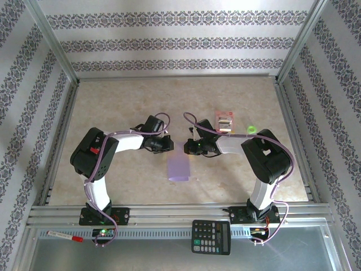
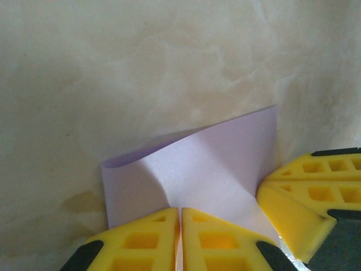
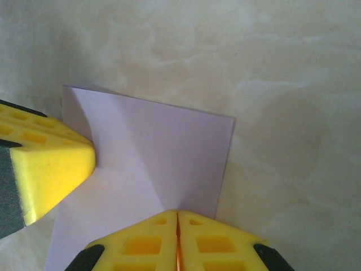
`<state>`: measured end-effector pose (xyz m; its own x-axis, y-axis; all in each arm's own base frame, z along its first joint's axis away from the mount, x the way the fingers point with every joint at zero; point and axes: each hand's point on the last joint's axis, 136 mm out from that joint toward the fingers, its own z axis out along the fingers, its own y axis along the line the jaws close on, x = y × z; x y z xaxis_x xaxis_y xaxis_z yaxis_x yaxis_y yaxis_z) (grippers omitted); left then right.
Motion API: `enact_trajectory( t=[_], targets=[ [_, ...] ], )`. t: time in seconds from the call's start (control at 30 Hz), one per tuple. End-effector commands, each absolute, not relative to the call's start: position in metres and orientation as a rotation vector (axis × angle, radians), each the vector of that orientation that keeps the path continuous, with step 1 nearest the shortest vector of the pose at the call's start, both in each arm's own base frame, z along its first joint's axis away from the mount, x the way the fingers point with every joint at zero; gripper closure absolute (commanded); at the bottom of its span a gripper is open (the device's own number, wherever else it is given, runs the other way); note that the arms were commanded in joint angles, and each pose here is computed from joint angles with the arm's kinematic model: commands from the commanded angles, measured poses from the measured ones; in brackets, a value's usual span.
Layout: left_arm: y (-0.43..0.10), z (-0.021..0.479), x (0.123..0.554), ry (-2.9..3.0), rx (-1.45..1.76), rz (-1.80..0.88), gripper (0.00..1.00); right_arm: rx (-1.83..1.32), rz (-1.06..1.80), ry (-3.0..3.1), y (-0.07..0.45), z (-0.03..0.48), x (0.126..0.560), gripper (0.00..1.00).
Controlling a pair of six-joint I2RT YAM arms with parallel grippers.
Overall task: Fold a paper plane with a square sheet of paper (pick it up from the middle)
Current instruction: First fold in half a square sheet of paper at the center of the table.
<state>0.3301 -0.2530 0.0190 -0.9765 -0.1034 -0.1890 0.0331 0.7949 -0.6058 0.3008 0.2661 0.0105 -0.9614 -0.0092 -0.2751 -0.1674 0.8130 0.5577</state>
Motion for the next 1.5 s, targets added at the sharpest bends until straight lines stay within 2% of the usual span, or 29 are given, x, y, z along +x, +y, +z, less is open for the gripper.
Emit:
enact_trajectory(
  t=[0.0, 0.13, 0.27, 0.4, 0.6, 0.9, 1.07, 1.3, 1.47],
  targets=[
    [-0.227, 0.014, 0.327, 2.786, -0.082, -0.837, 0.85, -0.048, 0.575, 3.014, 0.217, -0.05, 0.249, 0.91],
    [-0.248, 0.048, 0.317, 2.714, -0.073, -1.014, 0.8, -0.042, 0.577, 3.014, 0.217, -0.048, 0.249, 0.91],
    [-0.275, 0.061, 0.283, 2.715, -0.014, -1.125, 0.8, -0.041, 0.575, 3.007, 0.217, -0.047, 0.25, 0.91],
    [-0.269, 0.033, 0.254, 2.809, -0.066, -1.103, 0.86, -0.046, 0.563, 3.005, 0.216, -0.046, 0.252, 0.91],
    [-0.242, -0.002, 0.224, 2.914, -0.09, -0.988, 0.88, -0.056, 0.554, 3.007, 0.215, -0.046, 0.253, 0.92],
    [-0.263, 0.054, 0.221, 2.745, -0.018, -1.159, 0.84, -0.051, 0.549, 3.005, 0.213, -0.045, 0.252, 0.92],
    [-0.271, 0.035, 0.206, 2.819, -0.004, -1.172, 0.83, -0.057, 0.558, 3.002, 0.217, -0.044, 0.253, 0.92],
    [-0.242, 0.002, 0.174, 2.969, 0.002, -1.029, 0.86, -0.072, 0.55, 3.001, 0.217, -0.043, 0.255, 0.92],
    [-0.245, 0.029, 0.177, 2.9, 0.097, -1.06, 0.84, -0.072, 0.549, 2.996, 0.217, -0.041, 0.255, 0.92]
  ],
)
